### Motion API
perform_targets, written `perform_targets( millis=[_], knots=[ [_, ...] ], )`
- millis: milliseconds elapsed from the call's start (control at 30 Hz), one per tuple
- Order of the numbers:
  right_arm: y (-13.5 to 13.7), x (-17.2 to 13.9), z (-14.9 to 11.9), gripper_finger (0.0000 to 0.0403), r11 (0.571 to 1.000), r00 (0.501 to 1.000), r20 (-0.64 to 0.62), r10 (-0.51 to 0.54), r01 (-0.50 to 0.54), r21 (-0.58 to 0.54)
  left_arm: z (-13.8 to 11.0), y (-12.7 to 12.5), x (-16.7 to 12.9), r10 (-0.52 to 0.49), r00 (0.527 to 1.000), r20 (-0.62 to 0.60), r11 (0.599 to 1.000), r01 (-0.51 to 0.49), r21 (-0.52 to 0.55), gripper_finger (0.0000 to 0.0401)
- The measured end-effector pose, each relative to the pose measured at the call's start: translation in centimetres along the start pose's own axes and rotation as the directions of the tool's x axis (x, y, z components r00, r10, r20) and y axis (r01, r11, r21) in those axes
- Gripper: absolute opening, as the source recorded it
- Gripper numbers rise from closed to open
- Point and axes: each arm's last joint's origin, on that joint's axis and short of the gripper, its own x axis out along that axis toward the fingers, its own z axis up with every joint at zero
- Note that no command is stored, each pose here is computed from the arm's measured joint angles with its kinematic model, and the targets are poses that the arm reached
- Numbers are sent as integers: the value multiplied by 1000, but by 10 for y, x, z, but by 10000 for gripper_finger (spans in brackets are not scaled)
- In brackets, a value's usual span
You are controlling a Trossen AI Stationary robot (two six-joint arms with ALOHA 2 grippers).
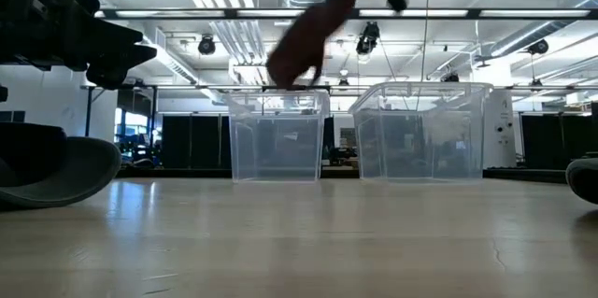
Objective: Pick & Place hat
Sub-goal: Put the red cap into the left transparent bin, then put the top black cap into the right transparent bin
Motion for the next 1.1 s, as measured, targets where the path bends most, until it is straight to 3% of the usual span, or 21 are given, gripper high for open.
perform_targets(
  millis=[67, 200, 300, 400, 500, 633, 767, 867, 967, 1100],
  knots=[
    [-15, 32, 5, 13, 999, 996, -83, -42, 43, 7, 0, 0, 0, 0, 1000, 0, 1000, 0, 0, 188],
    [-35, 84, 21, 13, 997, 975, -223, -5, 21, 73, 0, 0, 0, 0, 1000, 0, 1000, 0, 0, 188],
    [-52, 118, 19, 13, 989, 939, -328, -105, 134, 68, 0, 0, 0, 0, 1000, 0, 1000, 0, 0, 188],
    [-54, 136, 18, 20, 984, 919, -363, -155, 176, 23, 0, 0, 0, 0, 1000, 0, 1000, 0, 0, 188],
    [-44, 142, 22, 51, 992, 928, -351, -126, 128, -16, 0, 0, 0, 0, 1000, 0, 1000, 0, 0, 188],
    [-23, 136, 26, 112, 996, 944, -322, -70, 46, -81, 0, 0, 0, 0, 1000, 0, 1000, 0, 0, 188],
    [0, 111, 36, 168, 991, 958, -282, -39, 1, -133, 0, 0, 0, 0, 1000, 0, 1000, 0, 0, 188],
    [19, 89, 31, 198, 966, 944, -329, 34, -116, -231, 0, 0, 0, 0, 1000, 0, 1000, 0, 0, 188],
    [46, 61, 12, 212, 901, 888, -429, 166, -314, -300, 0, 0, 0, 0, 1000, 0, 1000, 0, 0, 188],
    [71, 42, -44, 214, 863, 755, -616, 224, -447, -234, 0, 0, 0, 0, 1000, 0, 1000, 0, 0, 188]
  ],
)
